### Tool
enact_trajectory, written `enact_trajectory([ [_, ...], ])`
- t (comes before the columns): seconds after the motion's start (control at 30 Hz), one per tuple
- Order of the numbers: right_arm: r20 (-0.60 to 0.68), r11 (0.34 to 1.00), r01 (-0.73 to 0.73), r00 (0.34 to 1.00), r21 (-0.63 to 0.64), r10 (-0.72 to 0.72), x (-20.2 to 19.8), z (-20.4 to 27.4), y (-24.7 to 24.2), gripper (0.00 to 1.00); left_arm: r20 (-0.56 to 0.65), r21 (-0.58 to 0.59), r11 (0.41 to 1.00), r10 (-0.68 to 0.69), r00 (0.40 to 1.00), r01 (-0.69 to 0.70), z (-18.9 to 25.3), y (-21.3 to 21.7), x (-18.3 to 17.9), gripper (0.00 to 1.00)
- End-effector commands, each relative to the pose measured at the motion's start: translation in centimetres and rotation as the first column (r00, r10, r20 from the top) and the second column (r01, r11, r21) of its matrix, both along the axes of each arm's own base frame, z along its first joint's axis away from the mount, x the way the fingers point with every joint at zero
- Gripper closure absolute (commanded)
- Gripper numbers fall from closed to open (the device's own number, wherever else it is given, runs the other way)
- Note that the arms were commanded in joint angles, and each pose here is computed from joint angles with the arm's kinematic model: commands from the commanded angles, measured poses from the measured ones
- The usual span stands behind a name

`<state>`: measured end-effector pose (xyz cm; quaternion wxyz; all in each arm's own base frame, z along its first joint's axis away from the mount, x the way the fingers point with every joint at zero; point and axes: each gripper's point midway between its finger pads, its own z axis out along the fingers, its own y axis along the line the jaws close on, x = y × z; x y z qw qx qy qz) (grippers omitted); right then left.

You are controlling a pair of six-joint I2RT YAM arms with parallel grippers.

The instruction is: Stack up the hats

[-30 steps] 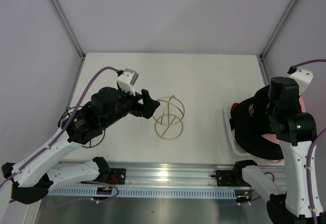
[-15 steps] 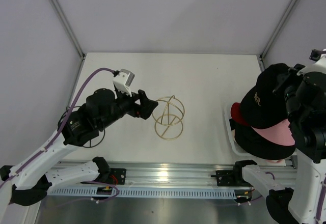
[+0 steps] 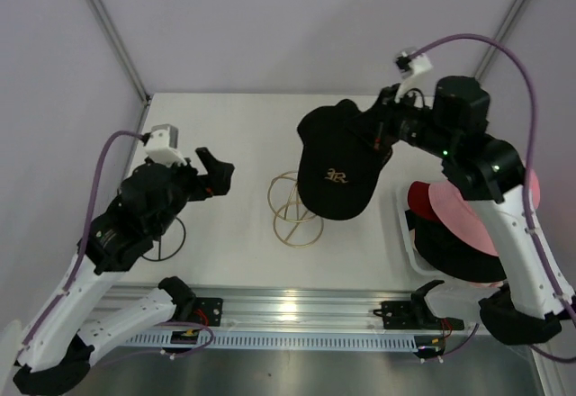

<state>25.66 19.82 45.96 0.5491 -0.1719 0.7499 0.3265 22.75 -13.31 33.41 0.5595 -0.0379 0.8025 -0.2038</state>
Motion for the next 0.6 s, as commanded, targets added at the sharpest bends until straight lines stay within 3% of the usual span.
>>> enact_trajectory([
  [0.0, 0.066, 0.989, -0.147, 0.987, 0.024, 0.145, -0.6, 1.6, 4.6, 1.00, 0.045, -0.076, 0.995, 0.075, 0.996, -0.071, 1.2, 2.7, -1.0, 0.01],
  [0.2, 0.033, 0.970, -0.242, 0.970, -0.008, 0.242, -1.3, -0.2, 9.1, 1.00, 0.017, -0.046, 0.991, 0.123, 0.992, -0.122, 0.2, 4.0, -1.4, 0.00],
  [0.57, -0.062, 0.979, -0.165, 0.985, -0.117, 0.158, 1.6, -7.9, 9.9, 1.00, 0.000, -0.040, 0.993, 0.114, 0.993, -0.114, -1.0, 3.6, -1.2, 0.01],
])
